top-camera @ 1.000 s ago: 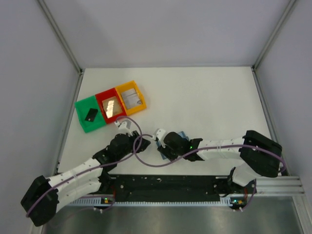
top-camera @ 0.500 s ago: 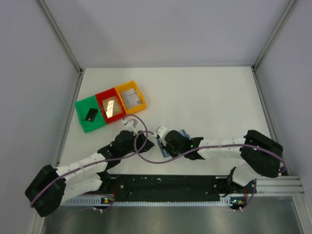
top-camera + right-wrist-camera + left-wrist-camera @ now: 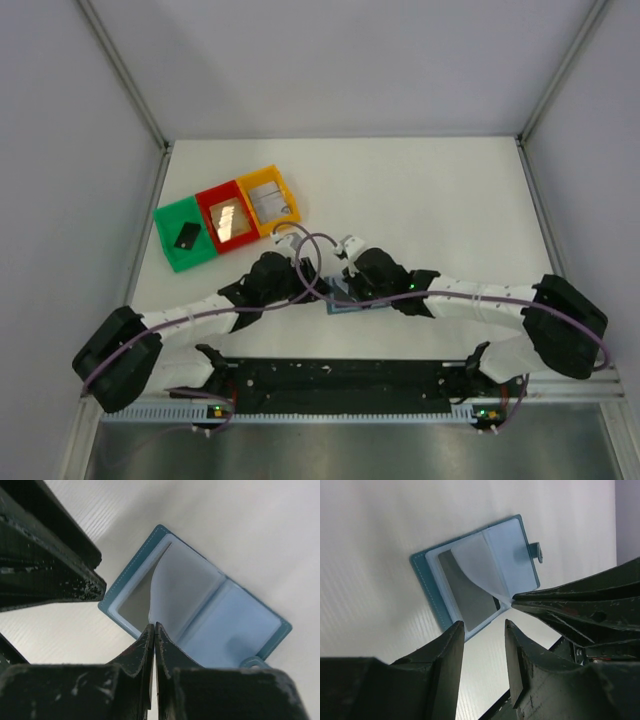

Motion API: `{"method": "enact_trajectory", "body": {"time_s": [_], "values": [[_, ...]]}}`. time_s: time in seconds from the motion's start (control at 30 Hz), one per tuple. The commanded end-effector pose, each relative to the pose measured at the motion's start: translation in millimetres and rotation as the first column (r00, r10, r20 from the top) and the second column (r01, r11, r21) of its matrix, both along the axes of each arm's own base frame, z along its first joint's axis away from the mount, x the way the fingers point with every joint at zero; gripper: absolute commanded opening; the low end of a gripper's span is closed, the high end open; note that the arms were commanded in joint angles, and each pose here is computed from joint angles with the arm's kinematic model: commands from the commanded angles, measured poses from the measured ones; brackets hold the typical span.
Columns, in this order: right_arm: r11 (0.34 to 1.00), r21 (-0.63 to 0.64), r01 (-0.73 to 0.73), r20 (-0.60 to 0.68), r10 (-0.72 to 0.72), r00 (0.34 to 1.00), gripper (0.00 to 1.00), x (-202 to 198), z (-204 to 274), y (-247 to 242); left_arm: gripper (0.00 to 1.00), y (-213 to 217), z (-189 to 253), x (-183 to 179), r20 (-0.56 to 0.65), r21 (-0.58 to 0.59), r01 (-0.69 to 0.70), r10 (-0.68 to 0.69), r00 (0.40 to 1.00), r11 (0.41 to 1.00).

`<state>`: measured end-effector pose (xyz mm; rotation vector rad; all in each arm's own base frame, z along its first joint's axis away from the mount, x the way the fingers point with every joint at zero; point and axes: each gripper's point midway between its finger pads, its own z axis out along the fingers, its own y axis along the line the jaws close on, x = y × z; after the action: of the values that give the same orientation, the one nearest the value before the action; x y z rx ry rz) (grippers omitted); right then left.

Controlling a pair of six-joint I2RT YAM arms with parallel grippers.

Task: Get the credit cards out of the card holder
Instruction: Remove the credit card from the card holder.

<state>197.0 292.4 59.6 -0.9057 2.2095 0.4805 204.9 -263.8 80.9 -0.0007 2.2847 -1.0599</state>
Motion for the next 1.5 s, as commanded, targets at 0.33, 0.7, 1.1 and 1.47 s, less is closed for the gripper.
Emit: {"method": "enact_trajectory", "body": {"time_s": [0.33, 0.7, 1.1, 1.47], "values": [[0.906, 0.142, 0.399, -0.108, -0.387, 0.916, 0.00, 28.4, 3.1, -41.2, 0.29, -59.3, 14.3, 29.2, 0.021, -0.020, 0.154, -0.154, 0.988, 0.988], [0.766, 0.358, 0.535, -0.238, -0.479, 0.845, 0.00, 30.9, 8.3, -53.2, 0.25, -71.6, 9.3, 38.3, 0.040, -0.003, 0.150, -0.149, 0.988, 0.989], [0.481, 0.536, 0.694, -0.455, -0.528, 0.717, 0.00, 37.0, 19.6, -69.8, 0.26, -93.5, -4.1, 36.4, 0.033, 0.024, 0.184, -0.185, 0.982, 0.983], [0.347, 0.461, 0.817, -0.551, -0.609, 0.570, 0.00, 25.2, -12.8, -98.4, 0.25, -101.0, -31.4, 57.0, 0.027, 0.153, 0.181, -0.187, 0.982, 0.972]]}}
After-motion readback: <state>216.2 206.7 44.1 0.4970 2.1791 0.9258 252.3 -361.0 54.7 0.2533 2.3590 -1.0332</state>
